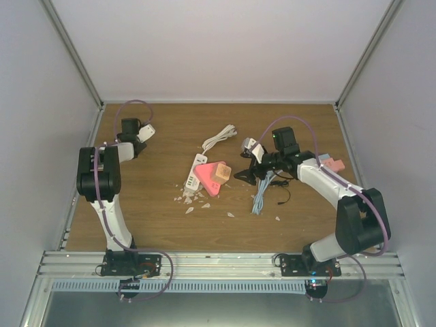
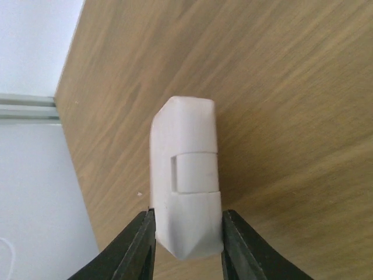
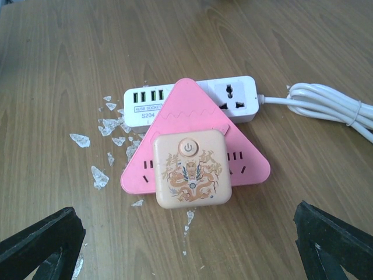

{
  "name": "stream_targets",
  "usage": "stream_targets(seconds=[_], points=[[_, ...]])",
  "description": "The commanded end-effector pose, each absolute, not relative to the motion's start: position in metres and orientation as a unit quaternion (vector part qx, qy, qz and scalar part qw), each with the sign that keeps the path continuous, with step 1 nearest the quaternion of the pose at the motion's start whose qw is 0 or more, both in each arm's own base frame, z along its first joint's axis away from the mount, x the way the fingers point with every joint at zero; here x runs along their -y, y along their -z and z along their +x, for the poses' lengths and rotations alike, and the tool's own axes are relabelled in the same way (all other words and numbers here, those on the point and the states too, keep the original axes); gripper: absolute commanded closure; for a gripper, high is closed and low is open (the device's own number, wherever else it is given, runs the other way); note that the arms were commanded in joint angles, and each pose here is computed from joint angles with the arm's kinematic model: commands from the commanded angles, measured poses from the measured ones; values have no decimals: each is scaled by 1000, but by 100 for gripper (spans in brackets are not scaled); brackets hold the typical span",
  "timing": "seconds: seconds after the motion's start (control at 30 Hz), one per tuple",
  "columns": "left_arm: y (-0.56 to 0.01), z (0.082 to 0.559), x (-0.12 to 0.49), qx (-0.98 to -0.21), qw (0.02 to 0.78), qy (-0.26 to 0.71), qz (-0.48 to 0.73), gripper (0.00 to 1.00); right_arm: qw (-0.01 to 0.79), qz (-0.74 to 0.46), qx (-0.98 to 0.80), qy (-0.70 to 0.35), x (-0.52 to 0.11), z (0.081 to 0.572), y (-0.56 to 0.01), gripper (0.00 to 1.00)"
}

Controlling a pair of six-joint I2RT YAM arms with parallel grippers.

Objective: Pull the plug off the socket

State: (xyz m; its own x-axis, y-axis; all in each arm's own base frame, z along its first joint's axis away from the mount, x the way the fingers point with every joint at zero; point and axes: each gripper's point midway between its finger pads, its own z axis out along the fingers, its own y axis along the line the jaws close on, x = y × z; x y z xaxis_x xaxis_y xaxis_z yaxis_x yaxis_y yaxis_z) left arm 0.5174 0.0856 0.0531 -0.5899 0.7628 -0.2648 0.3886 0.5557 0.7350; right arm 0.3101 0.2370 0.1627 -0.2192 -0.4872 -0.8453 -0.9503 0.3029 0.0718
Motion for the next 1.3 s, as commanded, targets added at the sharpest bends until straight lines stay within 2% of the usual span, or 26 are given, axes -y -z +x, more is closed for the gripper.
stream_targets(seconds=[0.0,0.1,0.27,0.37,0.5,0.9,1.07,1.27], points=[[-49,514,-72,-850,302,-268,338,64,372,-507,-718,-298,-242,312,-154,0],[-47,508,-65,-859,298,-240,341,57,373,-507,-721,-291,-243,313,-151,0],[-57,492,-47,-870,300,-182,346,37,373,-507,-724,-282,-245,313,-146,0],[-73,487,-37,-870,312,-157,348,29,374,-508,-725,-277,-247,313,-144,0],[-94,473,-8,-871,330,-76,357,23,374,-512,-726,-266,-250,314,-138,0],[-138,400,128,-819,336,198,420,18,349,-563,-703,-257,-274,306,-118,1],[-143,381,169,-806,320,268,420,17,347,-582,-694,-244,-285,309,-111,0],[-134,375,197,-805,299,303,413,15,334,-592,-691,-247,-298,313,-103,1]])
